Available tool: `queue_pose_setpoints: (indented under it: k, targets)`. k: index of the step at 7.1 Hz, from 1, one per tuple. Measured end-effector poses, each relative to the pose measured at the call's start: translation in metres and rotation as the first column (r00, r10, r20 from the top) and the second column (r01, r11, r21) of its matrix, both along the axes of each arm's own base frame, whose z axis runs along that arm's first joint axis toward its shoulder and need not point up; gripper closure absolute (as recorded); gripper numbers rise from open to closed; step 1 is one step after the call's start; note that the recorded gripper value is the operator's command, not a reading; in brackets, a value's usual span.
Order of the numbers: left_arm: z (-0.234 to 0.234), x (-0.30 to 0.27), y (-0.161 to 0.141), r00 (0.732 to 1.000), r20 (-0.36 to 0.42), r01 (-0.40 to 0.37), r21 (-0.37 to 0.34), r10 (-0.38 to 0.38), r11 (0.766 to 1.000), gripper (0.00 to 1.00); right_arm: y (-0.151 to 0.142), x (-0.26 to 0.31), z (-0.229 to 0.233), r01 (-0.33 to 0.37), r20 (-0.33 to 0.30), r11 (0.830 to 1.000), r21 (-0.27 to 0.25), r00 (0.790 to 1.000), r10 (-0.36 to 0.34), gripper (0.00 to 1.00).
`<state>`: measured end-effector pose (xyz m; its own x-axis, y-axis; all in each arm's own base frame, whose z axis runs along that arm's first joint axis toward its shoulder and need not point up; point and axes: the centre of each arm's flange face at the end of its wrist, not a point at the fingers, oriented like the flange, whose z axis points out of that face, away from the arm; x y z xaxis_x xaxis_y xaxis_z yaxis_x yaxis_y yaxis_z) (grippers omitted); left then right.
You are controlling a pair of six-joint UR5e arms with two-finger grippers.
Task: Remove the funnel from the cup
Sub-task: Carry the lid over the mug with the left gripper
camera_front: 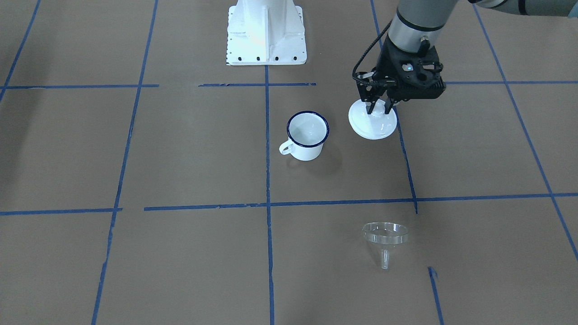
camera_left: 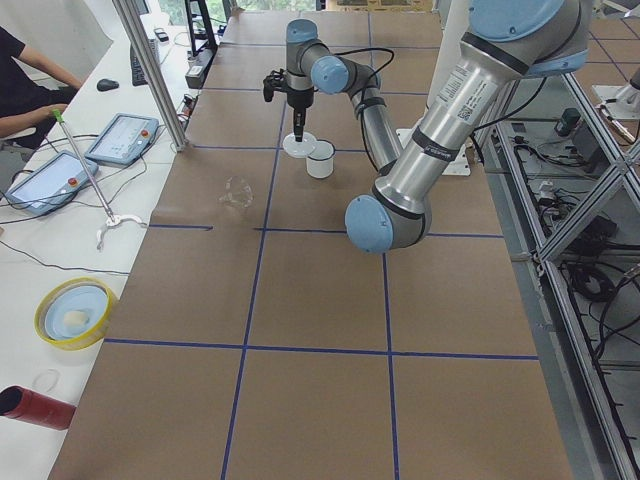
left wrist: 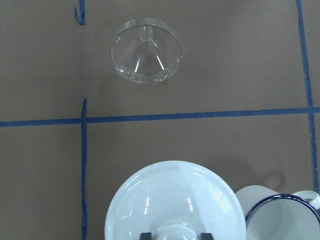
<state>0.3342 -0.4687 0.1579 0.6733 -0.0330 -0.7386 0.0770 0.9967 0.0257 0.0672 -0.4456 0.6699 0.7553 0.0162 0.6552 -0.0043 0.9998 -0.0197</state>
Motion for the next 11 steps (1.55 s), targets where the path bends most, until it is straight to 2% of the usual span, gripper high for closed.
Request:
queue_pose_setpoints:
  k: [2, 4, 11]
  targets:
    - [-0.028, 0.064, 0.010, 1.000, -0.007, -0.003, -0.077, 0.002, 0.997, 1.00, 0.000, 0.000, 0.000, 0.000, 0.000, 1.000, 0.000, 1.000, 0.000, 0.00]
    - [-0.029, 0.112, 0.018, 1.000, 0.000, 0.007, -0.090, -0.007, 0.996, 1.00, 0.000, 0.000, 0.000, 0.000, 0.000, 1.000, 0.000, 1.000, 0.000, 0.00]
    - [0.004, 0.140, 0.019, 1.000, 0.000, -0.001, -0.085, 0.001, 0.996, 1.00, 0.000, 0.000, 0.000, 0.000, 0.000, 1.000, 0.000, 1.000, 0.000, 0.00]
